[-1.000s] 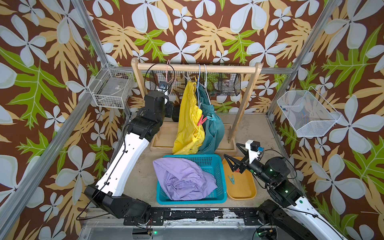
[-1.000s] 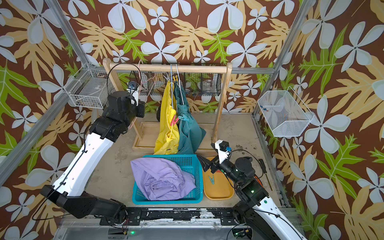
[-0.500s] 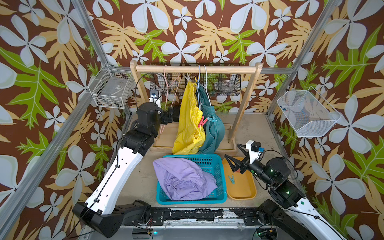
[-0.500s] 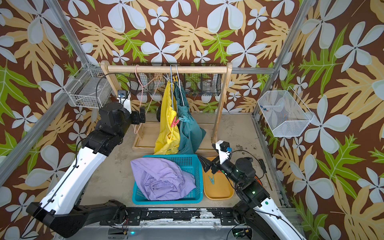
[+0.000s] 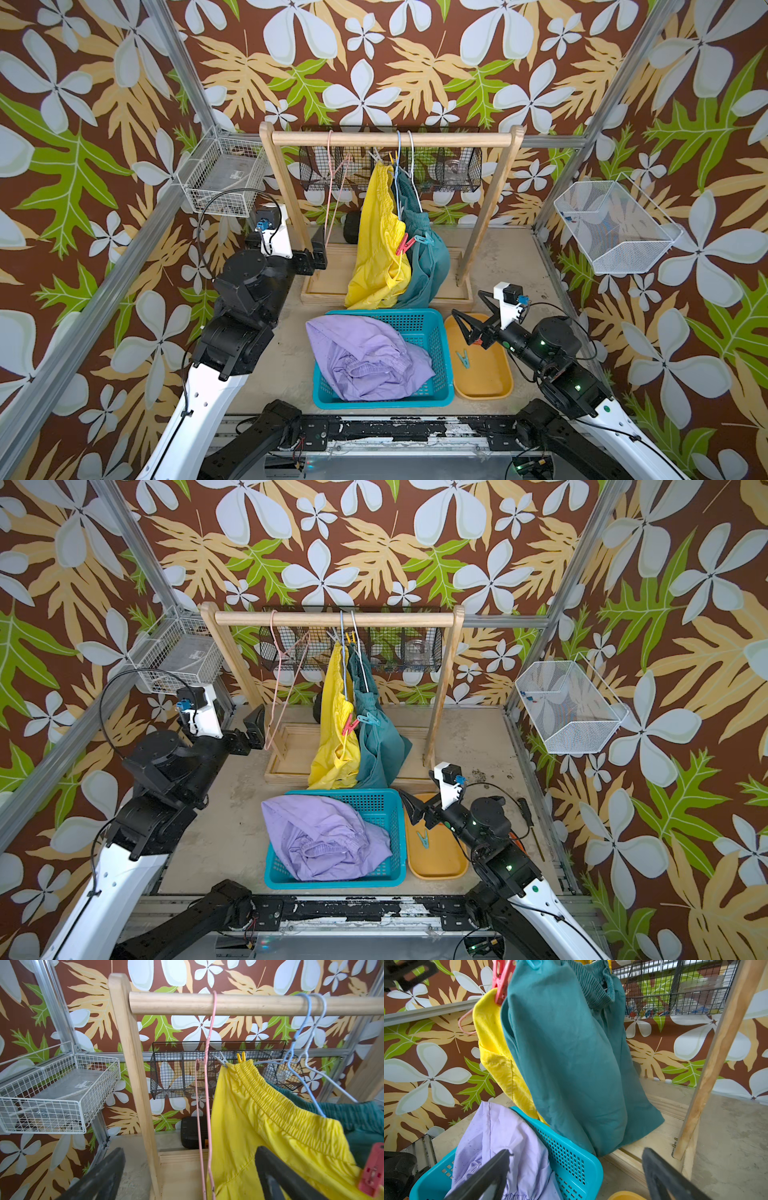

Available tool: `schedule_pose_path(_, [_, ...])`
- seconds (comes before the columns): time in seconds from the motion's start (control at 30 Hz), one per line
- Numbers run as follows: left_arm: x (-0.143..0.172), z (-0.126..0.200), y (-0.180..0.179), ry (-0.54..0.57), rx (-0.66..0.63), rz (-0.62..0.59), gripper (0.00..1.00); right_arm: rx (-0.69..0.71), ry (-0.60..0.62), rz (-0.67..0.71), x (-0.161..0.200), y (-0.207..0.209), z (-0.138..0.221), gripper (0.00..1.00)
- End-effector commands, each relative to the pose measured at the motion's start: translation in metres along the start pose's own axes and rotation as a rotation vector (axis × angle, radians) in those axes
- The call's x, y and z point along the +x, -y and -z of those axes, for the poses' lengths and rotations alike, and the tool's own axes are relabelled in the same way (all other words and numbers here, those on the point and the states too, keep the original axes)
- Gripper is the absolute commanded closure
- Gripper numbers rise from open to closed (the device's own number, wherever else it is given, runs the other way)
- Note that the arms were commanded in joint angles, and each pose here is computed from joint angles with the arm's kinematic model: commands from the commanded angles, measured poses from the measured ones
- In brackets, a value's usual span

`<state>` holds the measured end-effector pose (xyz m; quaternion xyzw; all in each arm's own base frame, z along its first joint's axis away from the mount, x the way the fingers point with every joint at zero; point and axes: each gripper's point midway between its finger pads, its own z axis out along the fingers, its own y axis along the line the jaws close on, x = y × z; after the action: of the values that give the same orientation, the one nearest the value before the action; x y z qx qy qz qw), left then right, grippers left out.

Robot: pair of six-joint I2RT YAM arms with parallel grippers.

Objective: Remove the clothespins securing shorts to the hanger
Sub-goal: Place the hanger on the clothesline, then pick up the hanger from the clothesline.

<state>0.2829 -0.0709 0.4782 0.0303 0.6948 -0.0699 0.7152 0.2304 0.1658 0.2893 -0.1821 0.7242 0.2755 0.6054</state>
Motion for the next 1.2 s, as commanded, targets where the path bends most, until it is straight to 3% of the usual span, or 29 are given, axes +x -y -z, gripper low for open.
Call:
schedule_pose_path(0.0, [-0.004,0.010,0.012,0.019,0.086,0.016,0.00,0.002,-0.014,-0.040,0.001,0.001,-0.005,0.00])
schedule_pose_path(0.63, [0.010,0.034,0.068,-0.006,0.423,0.162,0.10,-0.227,0.121,-0.090,-0.036,-0.039,0.002,0.00])
schedule_pose_path(0.93, [0.017,0.034,0.114,-0.044,0.460,0.113,0.11,-0.217,0.113,-0.090,-0.033,-0.037,0.001,0.00])
schedule_pose_path(1.17, [0.044,0.029,0.153,-0.104,0.432,0.015,0.09,-0.198,0.113,-0.062,-0.037,-0.036,0.004,0.00])
